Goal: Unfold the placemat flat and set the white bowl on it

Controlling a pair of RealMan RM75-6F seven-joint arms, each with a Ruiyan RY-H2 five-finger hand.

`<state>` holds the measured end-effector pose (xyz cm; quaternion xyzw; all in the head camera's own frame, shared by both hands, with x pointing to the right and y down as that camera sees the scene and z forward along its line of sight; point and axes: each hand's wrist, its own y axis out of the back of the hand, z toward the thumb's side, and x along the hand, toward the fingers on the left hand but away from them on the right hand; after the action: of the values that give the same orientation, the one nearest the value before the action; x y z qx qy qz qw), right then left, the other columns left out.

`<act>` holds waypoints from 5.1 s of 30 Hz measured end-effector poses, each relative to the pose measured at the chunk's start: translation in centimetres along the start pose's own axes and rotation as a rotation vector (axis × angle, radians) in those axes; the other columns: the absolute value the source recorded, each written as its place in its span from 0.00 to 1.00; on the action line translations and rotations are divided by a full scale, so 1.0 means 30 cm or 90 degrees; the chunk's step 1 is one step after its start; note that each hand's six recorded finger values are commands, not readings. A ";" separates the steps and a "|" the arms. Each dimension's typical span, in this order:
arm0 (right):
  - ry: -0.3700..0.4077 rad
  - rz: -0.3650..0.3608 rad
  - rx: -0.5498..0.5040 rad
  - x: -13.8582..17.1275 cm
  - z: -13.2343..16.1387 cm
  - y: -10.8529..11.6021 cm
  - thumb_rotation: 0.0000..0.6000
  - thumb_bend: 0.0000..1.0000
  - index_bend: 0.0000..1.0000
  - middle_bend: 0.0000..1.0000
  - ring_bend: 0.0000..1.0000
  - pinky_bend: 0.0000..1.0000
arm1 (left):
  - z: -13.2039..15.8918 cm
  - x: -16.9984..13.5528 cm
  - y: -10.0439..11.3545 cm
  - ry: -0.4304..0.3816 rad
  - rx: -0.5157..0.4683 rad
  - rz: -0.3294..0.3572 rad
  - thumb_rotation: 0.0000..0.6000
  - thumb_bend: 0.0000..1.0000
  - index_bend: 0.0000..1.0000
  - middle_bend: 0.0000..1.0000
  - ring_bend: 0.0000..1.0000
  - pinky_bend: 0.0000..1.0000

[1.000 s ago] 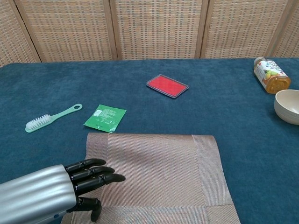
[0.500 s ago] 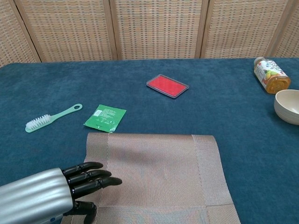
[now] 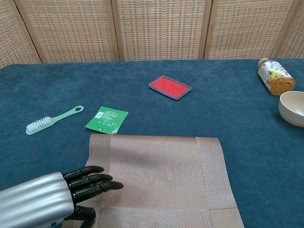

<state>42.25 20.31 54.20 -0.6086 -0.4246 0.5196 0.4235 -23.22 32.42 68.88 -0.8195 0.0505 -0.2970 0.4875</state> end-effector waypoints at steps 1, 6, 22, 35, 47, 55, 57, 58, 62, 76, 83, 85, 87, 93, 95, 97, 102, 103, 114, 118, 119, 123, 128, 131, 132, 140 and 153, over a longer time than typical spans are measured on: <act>0.000 0.000 0.000 0.000 0.001 0.000 1.00 0.00 0.00 0.00 0.00 0.00 | 0.000 0.001 0.000 0.000 -0.001 0.001 1.00 0.50 0.52 0.00 0.00 0.00; 0.001 0.001 0.000 0.000 0.001 0.000 1.00 0.00 0.00 0.00 0.00 0.00 | -0.003 0.006 0.002 0.004 0.000 0.003 1.00 0.56 0.54 0.00 0.00 0.00; 0.001 0.001 0.001 0.001 0.001 0.000 1.00 0.00 0.00 0.00 0.00 0.00 | -0.016 0.044 0.060 0.024 -0.039 0.041 1.00 0.56 0.75 0.00 0.00 0.00; -0.019 0.003 0.014 -0.027 -0.020 -0.020 1.00 0.00 0.00 0.00 0.00 0.00 | -0.239 0.229 0.362 0.140 -0.154 0.133 1.00 0.56 0.76 0.00 0.00 0.00; -0.044 0.008 0.028 -0.053 -0.049 -0.038 1.00 0.00 0.00 0.00 0.00 0.00 | -0.585 0.387 0.549 0.302 -0.186 0.157 1.00 0.57 0.76 0.00 0.00 0.00; -0.053 0.021 0.044 -0.069 -0.058 -0.062 1.00 0.00 0.00 0.00 0.00 0.00 | -0.793 0.413 0.524 0.407 -0.203 0.173 1.00 0.57 0.75 0.00 0.00 0.00; -0.052 0.023 0.046 -0.072 -0.057 -0.067 1.00 0.00 0.00 0.00 0.00 0.00 | -0.847 0.411 0.513 0.438 -0.217 0.184 1.00 0.56 0.73 0.00 0.00 0.00; -0.052 0.024 0.047 -0.073 -0.057 -0.068 1.00 0.00 0.00 0.00 0.00 0.00 | -0.866 0.411 0.508 0.450 -0.225 0.188 1.00 0.49 0.63 0.00 0.00 0.00; -0.051 0.027 0.047 -0.075 -0.056 -0.074 1.00 0.00 0.00 0.00 0.00 0.00 | -0.906 0.411 0.496 0.466 -0.275 0.210 1.00 0.02 0.02 0.00 0.00 0.00; 0.081 0.063 0.076 -0.060 0.052 -0.107 1.00 0.00 0.01 0.00 0.00 0.00 | -0.922 0.209 0.622 0.447 -0.230 0.283 1.00 0.00 0.00 0.00 0.00 0.00; 0.253 0.104 0.073 -0.047 0.207 -0.144 1.00 0.00 0.12 0.00 0.00 0.00 | -0.840 -0.033 0.672 0.508 -0.182 0.260 1.00 0.00 0.00 0.00 0.00 0.00; 0.309 0.115 0.075 -0.040 0.260 -0.165 1.00 0.00 0.15 0.00 0.00 0.00 | -0.817 -0.119 0.678 0.538 -0.171 0.254 1.00 0.00 0.00 0.00 0.00 0.00; 0.353 0.122 0.076 -0.033 0.305 -0.186 1.00 0.00 0.17 0.00 0.00 0.00 | -0.802 -0.230 0.683 0.580 -0.148 0.255 1.00 0.00 0.00 0.00 0.00 0.00; 0.448 0.168 0.091 0.003 0.429 -0.285 1.00 0.00 0.17 0.00 0.00 0.00 | -0.736 -0.454 0.642 0.657 -0.140 0.258 1.00 0.00 0.00 0.00 0.00 0.00; 0.472 0.189 0.097 0.021 0.465 -0.320 1.00 0.00 0.17 0.00 0.00 0.00 | -0.717 -0.486 0.635 0.657 -0.148 0.254 1.00 0.00 0.00 0.00 0.00 0.00; 0.497 0.208 0.099 0.040 0.505 -0.353 1.00 0.00 0.18 0.00 0.00 0.00 | -0.702 -0.503 0.625 0.655 -0.149 0.249 1.00 0.00 0.00 0.00 0.00 0.00; 0.550 0.232 0.110 0.077 0.582 -0.403 1.00 0.00 0.18 0.00 0.00 0.00 | -0.684 -0.507 0.613 0.645 -0.144 0.240 1.00 0.00 0.00 0.00 0.00 0.00; 0.560 0.234 0.114 0.083 0.597 -0.411 1.00 0.00 0.18 0.00 0.00 0.00 | -0.682 -0.506 0.613 0.643 -0.142 0.240 1.00 0.00 0.00 0.00 0.00 0.00; 0.605 0.248 0.142 0.068 0.703 -0.471 1.00 0.00 0.20 0.00 0.00 0.00 | -0.681 -0.479 0.604 0.628 -0.126 0.231 1.00 0.00 0.00 0.00 0.00 0.00; 0.614 0.255 0.166 0.062 0.728 -0.506 1.00 0.00 0.19 0.00 0.00 0.00 | -0.679 -0.468 0.599 0.621 -0.124 0.227 1.00 0.00 0.00 0.00 0.00 0.00; 0.615 0.255 0.170 0.061 0.734 -0.513 1.00 0.00 0.19 0.00 0.00 0.00 | -0.680 -0.466 0.596 0.621 -0.125 0.225 1.00 0.00 0.00 0.00 0.00 0.00; 0.613 0.254 0.176 0.051 0.750 -0.530 1.00 0.00 0.19 0.00 0.00 0.00 | -0.682 -0.463 0.589 0.621 -0.128 0.218 1.00 0.00 0.00 0.00 0.00 0.00; 0.605 0.262 0.170 0.040 0.771 -0.545 1.00 0.00 0.19 0.00 0.00 0.00 | -0.684 -0.452 0.583 0.619 -0.126 0.210 1.00 0.00 0.00 0.00 0.00 0.00; 0.610 0.261 0.174 0.043 0.786 -0.552 1.00 0.00 0.19 0.00 0.00 0.00 | -0.683 -0.446 0.579 0.616 -0.126 0.205 1.00 0.00 0.00 0.00 0.00 0.00; 0.611 0.262 0.174 0.045 0.790 -0.556 1.00 0.00 0.19 0.00 0.00 0.00 | -0.683 -0.443 0.578 0.615 -0.126 0.204 1.00 0.00 0.00 0.00 0.00 0.00; 0.607 0.262 0.168 0.033 0.823 -0.567 1.00 0.01 0.19 0.00 0.00 0.00 | -0.684 -0.438 0.573 0.614 -0.125 0.199 1.00 0.00 0.00 0.00 0.00 0.00; 0.589 0.238 0.126 -0.015 0.865 -0.538 1.00 0.48 0.19 0.00 0.00 0.00 | -0.681 -0.433 0.570 0.609 -0.127 0.196 1.00 0.00 0.00 0.00 0.00 0.00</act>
<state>15.23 26.35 67.13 -0.7977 -0.0254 0.3003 0.5224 -41.26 12.67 56.13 -0.6175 0.4159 -0.5574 0.3675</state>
